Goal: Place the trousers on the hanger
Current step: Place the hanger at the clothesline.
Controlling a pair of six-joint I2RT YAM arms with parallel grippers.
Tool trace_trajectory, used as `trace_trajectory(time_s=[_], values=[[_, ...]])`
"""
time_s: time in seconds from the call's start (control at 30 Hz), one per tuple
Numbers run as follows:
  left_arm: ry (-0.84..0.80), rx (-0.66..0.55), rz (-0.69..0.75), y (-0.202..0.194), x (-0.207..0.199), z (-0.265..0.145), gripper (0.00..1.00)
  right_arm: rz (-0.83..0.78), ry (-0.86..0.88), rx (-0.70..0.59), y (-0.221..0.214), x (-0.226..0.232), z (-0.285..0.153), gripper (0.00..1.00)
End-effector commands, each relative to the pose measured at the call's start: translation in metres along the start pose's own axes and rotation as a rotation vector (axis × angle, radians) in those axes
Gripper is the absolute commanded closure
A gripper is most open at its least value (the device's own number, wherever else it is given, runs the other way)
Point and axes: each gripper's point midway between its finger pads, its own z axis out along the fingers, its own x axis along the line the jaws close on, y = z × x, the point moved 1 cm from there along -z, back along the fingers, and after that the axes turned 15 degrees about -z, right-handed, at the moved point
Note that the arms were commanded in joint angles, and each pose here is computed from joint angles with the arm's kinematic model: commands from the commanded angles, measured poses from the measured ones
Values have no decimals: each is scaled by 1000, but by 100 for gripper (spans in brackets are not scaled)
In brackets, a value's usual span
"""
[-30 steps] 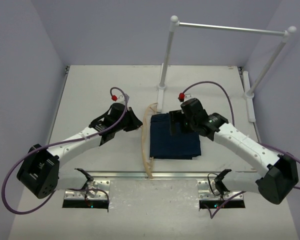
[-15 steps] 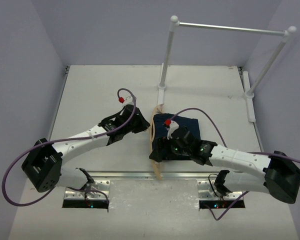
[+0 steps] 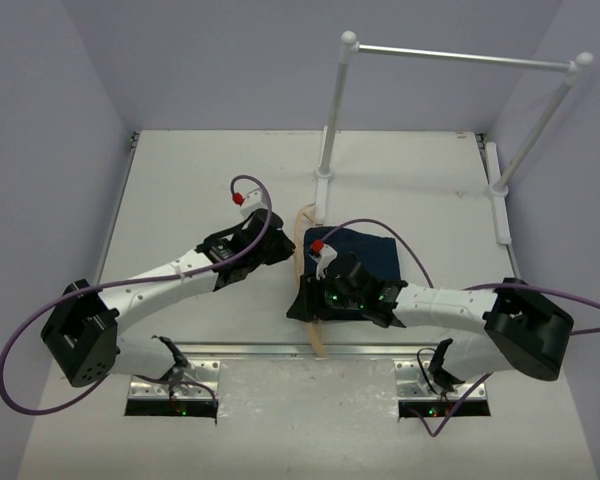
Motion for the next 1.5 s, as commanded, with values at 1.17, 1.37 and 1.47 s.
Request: trace_trajectory(time_s=[1.17, 1.37, 1.47], values=[[6, -547, -141, 128, 53, -172, 0, -103, -53, -27, 17, 19, 68, 100], [-1, -549, -121, 129, 63, -185, 0, -109, -37, 22, 21, 39, 108, 100], [13, -551, -107, 128, 69, -187, 0, -91, 67, 24, 31, 62, 119, 100]])
